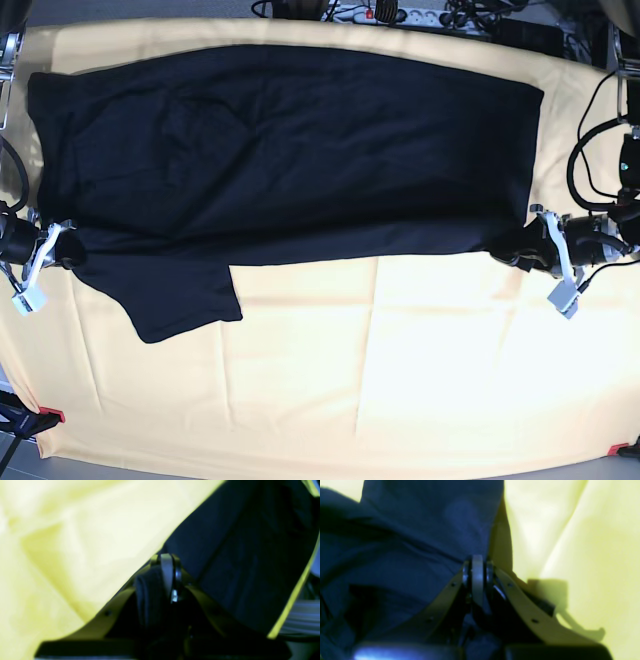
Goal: Fold the T-shirt properly
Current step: 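Grasp the opposite edge with both grippers and fold it over toward the robot, then release the folded edge and move the right gripper to the sleeve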
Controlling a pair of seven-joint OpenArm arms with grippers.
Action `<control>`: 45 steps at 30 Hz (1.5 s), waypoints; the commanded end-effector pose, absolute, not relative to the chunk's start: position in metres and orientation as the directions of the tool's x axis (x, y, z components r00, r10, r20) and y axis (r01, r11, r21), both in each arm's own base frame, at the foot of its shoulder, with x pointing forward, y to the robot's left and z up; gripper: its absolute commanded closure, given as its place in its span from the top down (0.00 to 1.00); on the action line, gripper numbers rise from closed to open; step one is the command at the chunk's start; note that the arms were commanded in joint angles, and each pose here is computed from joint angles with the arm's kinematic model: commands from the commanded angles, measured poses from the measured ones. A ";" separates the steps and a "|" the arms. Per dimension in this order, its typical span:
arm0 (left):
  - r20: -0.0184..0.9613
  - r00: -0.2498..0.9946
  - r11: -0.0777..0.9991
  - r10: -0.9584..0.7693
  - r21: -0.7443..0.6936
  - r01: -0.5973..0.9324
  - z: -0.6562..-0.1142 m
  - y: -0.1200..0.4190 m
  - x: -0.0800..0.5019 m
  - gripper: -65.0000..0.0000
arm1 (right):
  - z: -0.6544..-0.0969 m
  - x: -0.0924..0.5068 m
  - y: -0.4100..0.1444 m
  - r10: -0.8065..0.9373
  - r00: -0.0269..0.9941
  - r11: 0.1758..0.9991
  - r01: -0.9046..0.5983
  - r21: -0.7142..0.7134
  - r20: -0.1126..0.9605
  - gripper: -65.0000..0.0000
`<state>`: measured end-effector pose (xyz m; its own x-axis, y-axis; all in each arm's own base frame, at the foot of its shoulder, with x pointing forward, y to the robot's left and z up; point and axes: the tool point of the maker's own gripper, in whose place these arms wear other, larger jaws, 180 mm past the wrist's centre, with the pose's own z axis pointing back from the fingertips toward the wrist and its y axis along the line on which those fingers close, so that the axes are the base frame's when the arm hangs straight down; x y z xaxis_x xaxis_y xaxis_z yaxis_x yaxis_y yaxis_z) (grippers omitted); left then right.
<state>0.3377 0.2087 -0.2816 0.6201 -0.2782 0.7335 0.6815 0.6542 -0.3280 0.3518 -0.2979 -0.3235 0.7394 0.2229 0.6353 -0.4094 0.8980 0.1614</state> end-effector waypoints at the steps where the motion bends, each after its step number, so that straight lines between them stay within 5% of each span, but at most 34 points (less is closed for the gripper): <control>1: 0.767 0.575 0.647 -0.284 -0.289 0.705 -0.259 0.213 0.344 0.00 | -0.301 0.361 -0.309 0.233 0.706 0.903 -0.412 0.120 0.669 0.00; 10: 0.720 0.582 0.552 -0.377 -0.330 0.765 -0.249 0.203 0.304 0.00 | -0.290 0.358 -0.318 0.266 0.703 0.902 -0.423 0.087 0.660 0.00; 31: 0.517 0.705 0.567 -0.486 -0.427 0.705 -0.303 0.225 0.237 0.00 | -0.314 0.334 -0.315 0.288 0.770 0.894 -0.430 0.129 0.570 0.00; 32: 0.526 0.704 0.567 -0.478 -0.427 0.705 -0.301 0.224 0.238 0.07 | -0.315 0.333 -0.316 0.291 0.774 0.894 -0.430 0.128 0.562 0.00; 36: 0.567 0.697 0.567 -0.439 -0.427 0.705 -0.296 0.219 0.246 0.56 | -0.315 0.324 -0.311 0.303 0.794 0.881 -0.444 0.162 0.527 0.43; 45: 0.600 0.690 0.567 -0.405 -0.427 0.705 -0.291 0.215 0.252 0.60 | -0.250 0.343 -0.273 0.289 0.636 0.807 -0.564 0.176 0.715 0.47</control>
<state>0.2426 0.2105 -0.3053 0.7139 -0.4093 0.5681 0.6873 0.5649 -0.4566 0.3379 -0.2714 -0.2645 0.6640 0.2874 0.6903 -0.5552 0.8079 0.1977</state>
